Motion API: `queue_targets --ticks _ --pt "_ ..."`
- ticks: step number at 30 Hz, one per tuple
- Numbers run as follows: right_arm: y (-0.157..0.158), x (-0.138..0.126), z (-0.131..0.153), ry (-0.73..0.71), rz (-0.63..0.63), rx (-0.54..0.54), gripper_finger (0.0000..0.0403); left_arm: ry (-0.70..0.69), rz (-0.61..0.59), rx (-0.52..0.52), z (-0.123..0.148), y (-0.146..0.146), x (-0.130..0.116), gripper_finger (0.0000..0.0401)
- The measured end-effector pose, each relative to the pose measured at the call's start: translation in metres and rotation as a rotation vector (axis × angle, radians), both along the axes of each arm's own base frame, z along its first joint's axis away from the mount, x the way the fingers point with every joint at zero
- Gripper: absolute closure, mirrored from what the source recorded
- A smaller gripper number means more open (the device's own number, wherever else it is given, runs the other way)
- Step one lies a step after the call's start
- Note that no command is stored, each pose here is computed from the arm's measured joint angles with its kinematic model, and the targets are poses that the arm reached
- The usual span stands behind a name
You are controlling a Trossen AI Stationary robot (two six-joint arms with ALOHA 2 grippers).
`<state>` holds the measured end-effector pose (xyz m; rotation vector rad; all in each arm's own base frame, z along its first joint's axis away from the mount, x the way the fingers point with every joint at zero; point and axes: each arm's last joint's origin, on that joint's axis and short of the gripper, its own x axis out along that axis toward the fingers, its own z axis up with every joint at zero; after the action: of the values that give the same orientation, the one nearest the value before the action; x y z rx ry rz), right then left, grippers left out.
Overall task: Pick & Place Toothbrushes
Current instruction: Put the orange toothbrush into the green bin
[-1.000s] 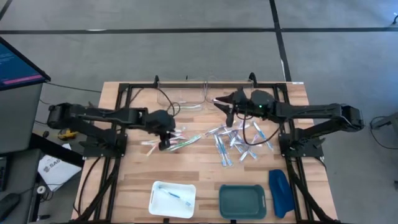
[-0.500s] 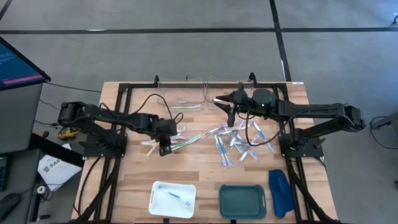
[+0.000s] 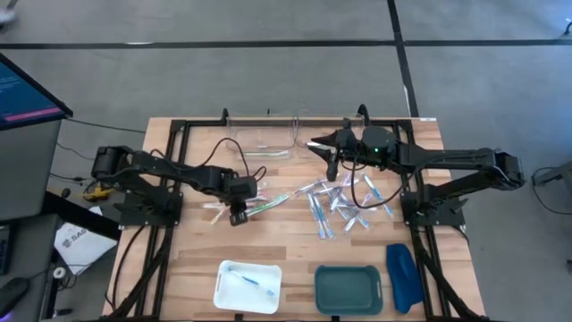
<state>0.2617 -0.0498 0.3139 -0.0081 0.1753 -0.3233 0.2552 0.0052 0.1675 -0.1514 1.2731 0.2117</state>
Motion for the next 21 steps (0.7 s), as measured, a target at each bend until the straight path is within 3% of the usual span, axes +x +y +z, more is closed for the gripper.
queue_targets --ticks 8,15,21 --pt "0.0002 -0.0001 -0.0005 0.004 0.000 0.004 0.0285 0.022 -0.016 -0.014 -0.0064 0.0000 0.0023 0.0305" --pt "0.0002 0.0000 -0.0005 0.004 0.001 0.004 0.0285 0.024 -0.061 -0.035 -0.0065 0.0007 0.0022 0.0390" --pt "0.0003 -0.0002 -0.0013 0.009 0.000 0.012 0.0285 0.029 -0.044 -0.043 -0.0065 0.0057 0.0015 0.0400"
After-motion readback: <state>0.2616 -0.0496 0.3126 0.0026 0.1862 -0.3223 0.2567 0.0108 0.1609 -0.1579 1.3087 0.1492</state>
